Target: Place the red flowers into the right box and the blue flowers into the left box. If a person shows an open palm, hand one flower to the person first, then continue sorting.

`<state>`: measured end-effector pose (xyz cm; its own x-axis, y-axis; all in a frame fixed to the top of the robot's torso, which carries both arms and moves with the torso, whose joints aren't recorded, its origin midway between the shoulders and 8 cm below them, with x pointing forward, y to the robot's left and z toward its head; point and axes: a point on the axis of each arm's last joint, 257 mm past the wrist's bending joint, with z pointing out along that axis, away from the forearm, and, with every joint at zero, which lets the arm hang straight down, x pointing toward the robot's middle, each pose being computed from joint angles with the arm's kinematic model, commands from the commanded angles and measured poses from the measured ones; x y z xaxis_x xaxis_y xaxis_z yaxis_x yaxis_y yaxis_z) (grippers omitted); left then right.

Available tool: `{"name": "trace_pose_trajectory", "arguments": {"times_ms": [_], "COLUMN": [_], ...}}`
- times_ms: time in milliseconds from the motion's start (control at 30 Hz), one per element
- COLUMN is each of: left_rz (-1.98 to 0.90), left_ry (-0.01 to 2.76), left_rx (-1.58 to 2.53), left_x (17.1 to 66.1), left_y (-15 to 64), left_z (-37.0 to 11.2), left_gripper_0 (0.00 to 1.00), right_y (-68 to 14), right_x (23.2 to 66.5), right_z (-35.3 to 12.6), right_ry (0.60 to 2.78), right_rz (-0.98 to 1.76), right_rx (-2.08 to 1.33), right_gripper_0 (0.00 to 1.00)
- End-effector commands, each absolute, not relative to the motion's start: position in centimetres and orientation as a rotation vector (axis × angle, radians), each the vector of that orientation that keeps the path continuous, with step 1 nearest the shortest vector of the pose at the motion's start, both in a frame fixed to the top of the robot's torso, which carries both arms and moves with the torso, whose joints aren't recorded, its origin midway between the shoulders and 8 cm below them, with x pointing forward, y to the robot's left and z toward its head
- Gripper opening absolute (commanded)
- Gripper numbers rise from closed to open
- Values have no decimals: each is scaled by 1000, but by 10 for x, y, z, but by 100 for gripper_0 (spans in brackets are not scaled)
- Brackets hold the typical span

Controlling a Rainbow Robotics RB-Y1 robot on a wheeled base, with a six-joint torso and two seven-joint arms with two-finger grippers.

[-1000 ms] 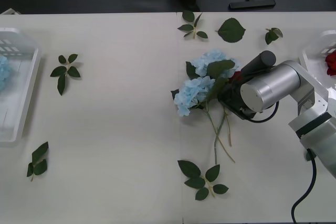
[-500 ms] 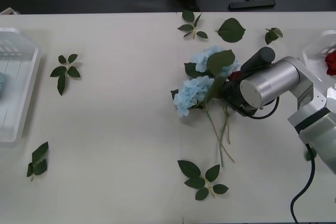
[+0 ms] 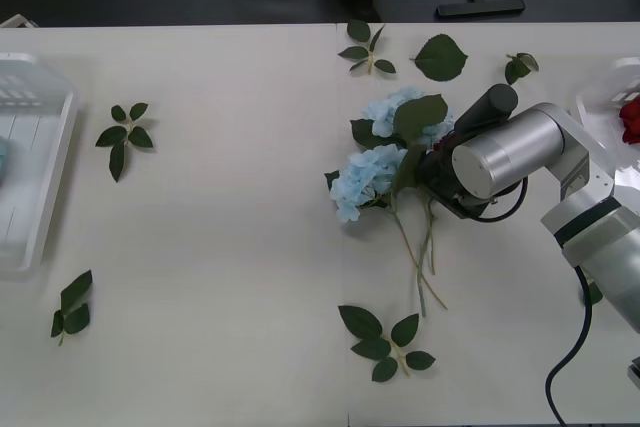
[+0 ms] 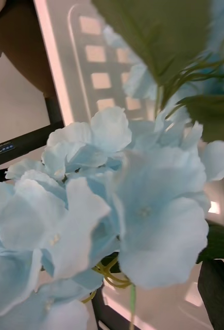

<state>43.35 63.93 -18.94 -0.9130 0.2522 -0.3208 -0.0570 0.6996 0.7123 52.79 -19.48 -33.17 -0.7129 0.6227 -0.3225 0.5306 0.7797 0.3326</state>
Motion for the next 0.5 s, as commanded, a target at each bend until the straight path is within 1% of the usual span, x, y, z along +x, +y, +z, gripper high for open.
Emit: {"name": "trace_pose_trajectory", "arguments": {"times_ms": [33,200,333,433,500], "left_rz": [1059,876,721,568,440], "left_ry": [2467,2500,2538,2543,2526], "left_rx": [272,271,200,128,73], "left_x": [453,455,451,454,462], "left_y": [618,571,543,518,495], "left_z": [-153,-150,-151,-154,-156], "left_gripper_0": [100,100,100,100,100], "right_y": [-177,-180,-187,-209,-241], "right_x": [543,544,552,563,567], "right_z": [-308,-307,-294,-270,-248], "right_ry": [2515,2512,2489,2462,2467], "right_rz": [349,344,374,407,379], "right_rx": [864,862,888,934,907], "right_gripper_0": [0,0,0,0,0]}}
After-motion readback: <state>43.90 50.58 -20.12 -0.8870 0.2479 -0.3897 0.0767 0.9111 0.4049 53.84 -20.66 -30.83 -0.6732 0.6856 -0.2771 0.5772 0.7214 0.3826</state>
